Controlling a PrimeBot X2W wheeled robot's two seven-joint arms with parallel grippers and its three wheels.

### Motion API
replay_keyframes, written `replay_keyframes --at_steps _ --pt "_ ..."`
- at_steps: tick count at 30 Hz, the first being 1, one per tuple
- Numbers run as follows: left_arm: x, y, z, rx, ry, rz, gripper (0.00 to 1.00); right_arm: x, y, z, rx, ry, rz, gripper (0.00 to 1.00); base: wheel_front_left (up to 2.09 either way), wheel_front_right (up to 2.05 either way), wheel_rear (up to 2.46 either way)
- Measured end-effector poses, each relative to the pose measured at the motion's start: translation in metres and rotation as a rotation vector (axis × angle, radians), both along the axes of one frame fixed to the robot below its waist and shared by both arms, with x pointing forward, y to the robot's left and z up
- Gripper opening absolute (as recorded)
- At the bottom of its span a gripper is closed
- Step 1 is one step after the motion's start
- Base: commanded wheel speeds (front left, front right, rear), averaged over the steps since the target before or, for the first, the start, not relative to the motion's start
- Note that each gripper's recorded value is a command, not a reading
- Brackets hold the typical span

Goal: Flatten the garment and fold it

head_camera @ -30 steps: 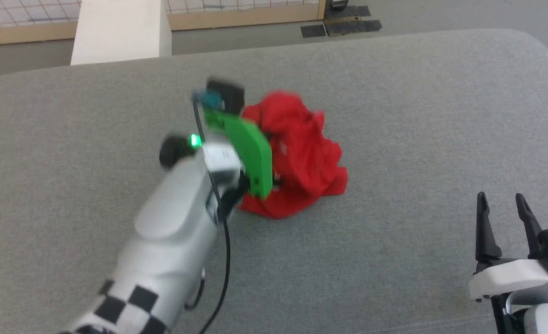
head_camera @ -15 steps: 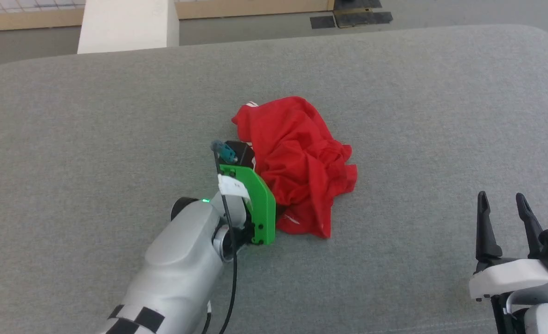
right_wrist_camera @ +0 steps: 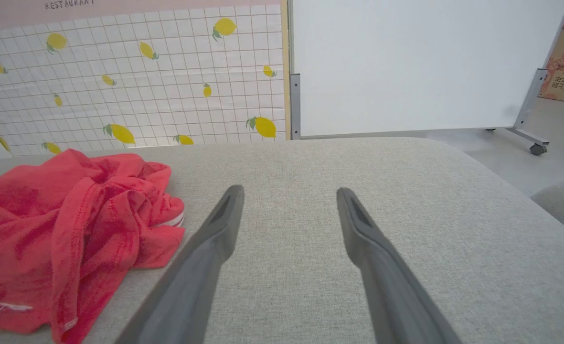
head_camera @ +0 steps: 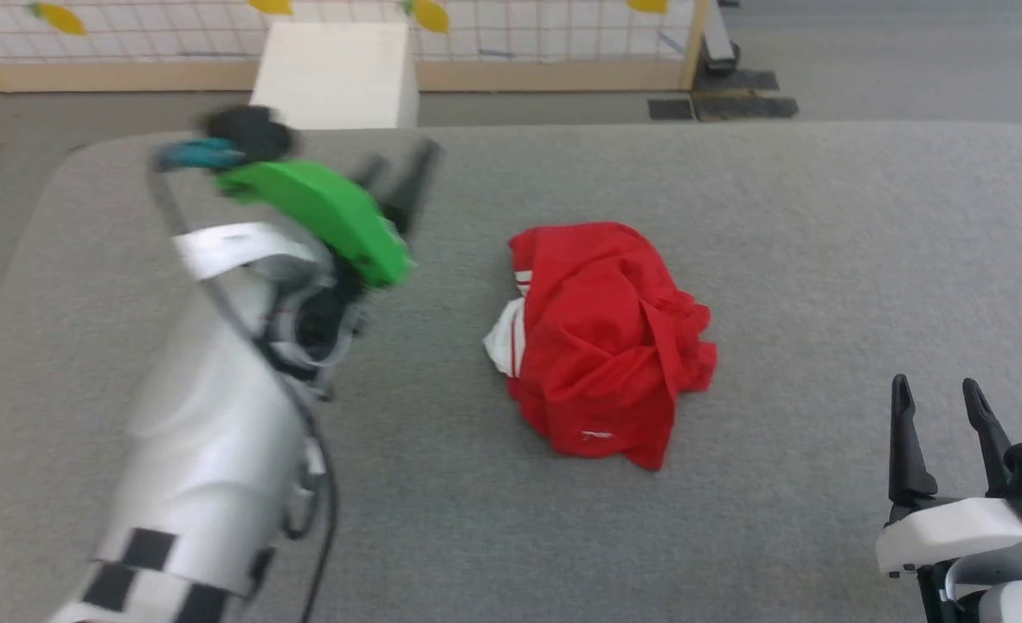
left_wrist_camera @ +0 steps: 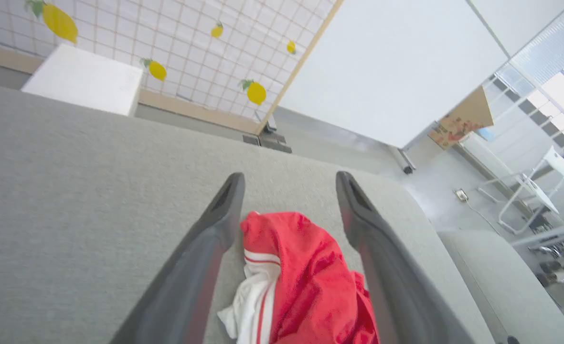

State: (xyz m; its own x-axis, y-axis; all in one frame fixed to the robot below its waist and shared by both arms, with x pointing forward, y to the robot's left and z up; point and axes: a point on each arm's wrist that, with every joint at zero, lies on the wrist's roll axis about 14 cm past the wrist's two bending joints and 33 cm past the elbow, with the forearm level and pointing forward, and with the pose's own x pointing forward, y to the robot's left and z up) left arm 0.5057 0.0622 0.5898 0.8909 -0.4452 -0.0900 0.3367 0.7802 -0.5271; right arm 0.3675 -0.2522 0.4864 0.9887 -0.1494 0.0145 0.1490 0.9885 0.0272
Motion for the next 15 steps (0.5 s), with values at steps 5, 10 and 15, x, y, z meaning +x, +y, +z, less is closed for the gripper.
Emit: replay_keyframes --at_steps 5,10,15 --pt "-0.005 0.088 0.042 0.065 -0.253 0.281 1.0 0.008 0.013 0.007 0.008 -0.025 0.037 1.0 0.0 0.0 0.0" --pt "-0.034 0.142 0.048 0.221 -0.414 0.453 1.0 0.013 0.021 0.014 0.009 -0.047 0.062 1.0 0.0 0.0 0.0" --pt "-0.062 0.155 0.013 0.362 -0.404 0.48 1.0 0.015 0.025 0.02 0.006 -0.064 0.075 1.0 0.0 0.0 0.0"
